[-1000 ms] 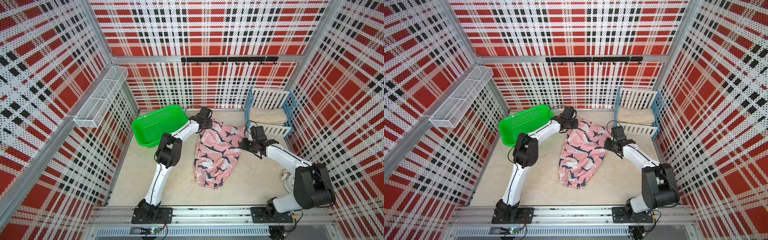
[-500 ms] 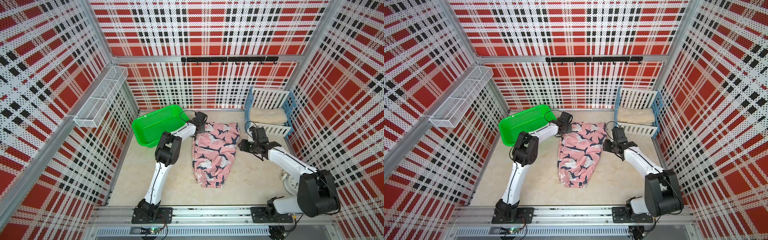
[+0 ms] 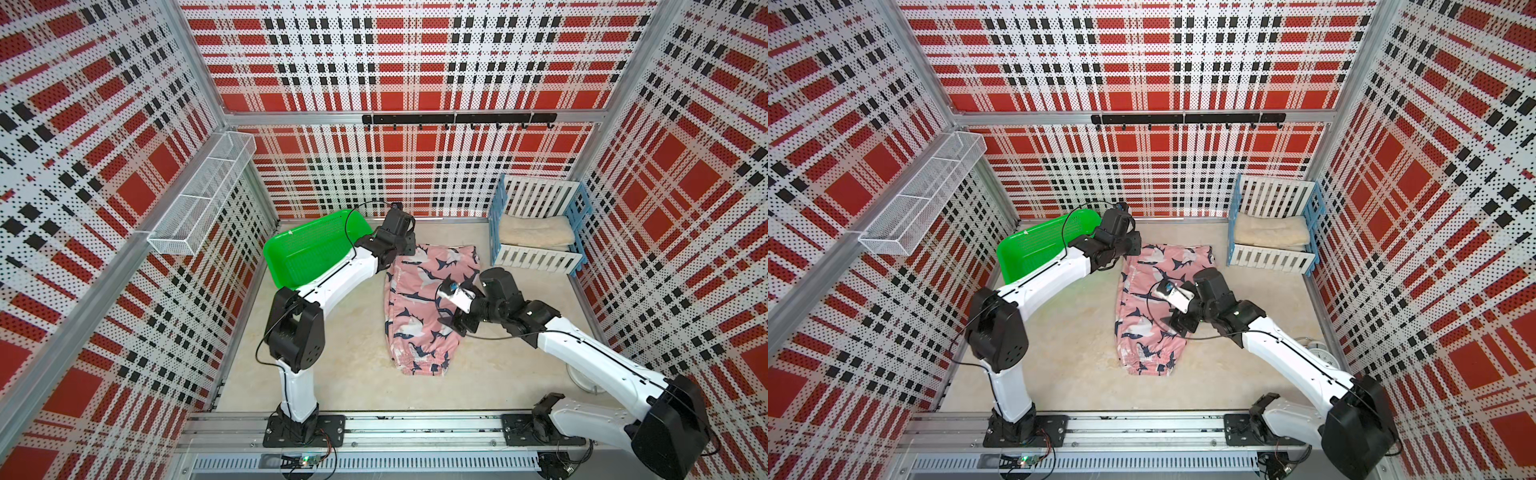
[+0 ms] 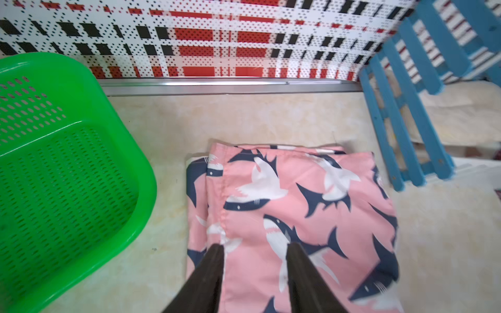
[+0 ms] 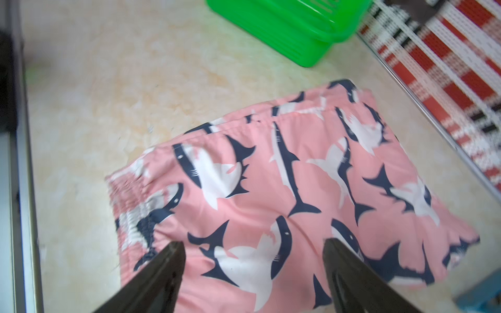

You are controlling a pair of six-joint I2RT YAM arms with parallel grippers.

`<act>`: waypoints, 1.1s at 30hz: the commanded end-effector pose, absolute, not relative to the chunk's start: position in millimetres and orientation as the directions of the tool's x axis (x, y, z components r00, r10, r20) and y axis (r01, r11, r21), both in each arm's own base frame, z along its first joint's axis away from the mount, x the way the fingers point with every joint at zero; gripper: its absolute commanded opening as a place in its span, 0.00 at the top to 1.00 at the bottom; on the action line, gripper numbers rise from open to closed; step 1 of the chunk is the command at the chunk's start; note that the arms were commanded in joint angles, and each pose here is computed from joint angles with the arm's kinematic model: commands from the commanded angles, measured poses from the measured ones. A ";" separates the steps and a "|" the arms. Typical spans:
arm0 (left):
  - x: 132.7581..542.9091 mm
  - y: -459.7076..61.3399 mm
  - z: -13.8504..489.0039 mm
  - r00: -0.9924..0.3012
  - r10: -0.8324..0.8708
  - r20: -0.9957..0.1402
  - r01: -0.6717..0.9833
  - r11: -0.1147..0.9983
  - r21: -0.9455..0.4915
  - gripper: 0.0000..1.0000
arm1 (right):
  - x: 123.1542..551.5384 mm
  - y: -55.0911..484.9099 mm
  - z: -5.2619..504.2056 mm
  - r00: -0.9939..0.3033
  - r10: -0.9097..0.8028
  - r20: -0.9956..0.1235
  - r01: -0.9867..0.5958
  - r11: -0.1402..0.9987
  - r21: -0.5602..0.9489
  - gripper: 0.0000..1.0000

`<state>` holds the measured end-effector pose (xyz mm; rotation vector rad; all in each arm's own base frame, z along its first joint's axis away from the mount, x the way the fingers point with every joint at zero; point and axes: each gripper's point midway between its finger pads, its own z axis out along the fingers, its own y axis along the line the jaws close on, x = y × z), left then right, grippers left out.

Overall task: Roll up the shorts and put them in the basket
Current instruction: Roll the shorts at the center of the board.

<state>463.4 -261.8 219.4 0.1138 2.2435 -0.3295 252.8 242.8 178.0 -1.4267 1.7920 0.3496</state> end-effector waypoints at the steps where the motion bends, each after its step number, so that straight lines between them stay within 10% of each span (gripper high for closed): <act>1: 420.7 -274.1 179.5 -0.732 0.045 -0.680 0.260 0.941 -0.218 0.65 | 229.9 225.6 151.0 0.229 -0.833 -0.503 -0.903 0.010 -0.429 0.12; 6: 347.5 -285.8 114.5 -0.840 0.135 -0.525 0.312 0.913 -0.264 0.86 | 213.4 211.0 132.6 0.437 -0.839 -0.326 -0.800 -0.197 -0.567 0.12; 13: 327.9 -266.9 51.2 -0.889 0.148 -0.434 0.271 0.933 -0.238 0.90 | 192.3 219.3 91.1 0.633 -0.762 -0.139 -0.615 -0.385 -0.688 0.10; 29: 326.1 -263.1 29.0 -0.902 0.171 -0.395 0.281 0.929 -0.240 0.90 | 168.8 260.9 53.9 0.753 -0.652 -0.091 -0.476 -0.444 -0.759 0.09; 33: 324.8 -262.0 25.7 -0.905 0.173 -0.388 0.281 0.929 -0.243 0.90 | 158.4 266.9 48.9 0.762 -0.634 -0.135 -0.494 -0.433 -0.754 0.23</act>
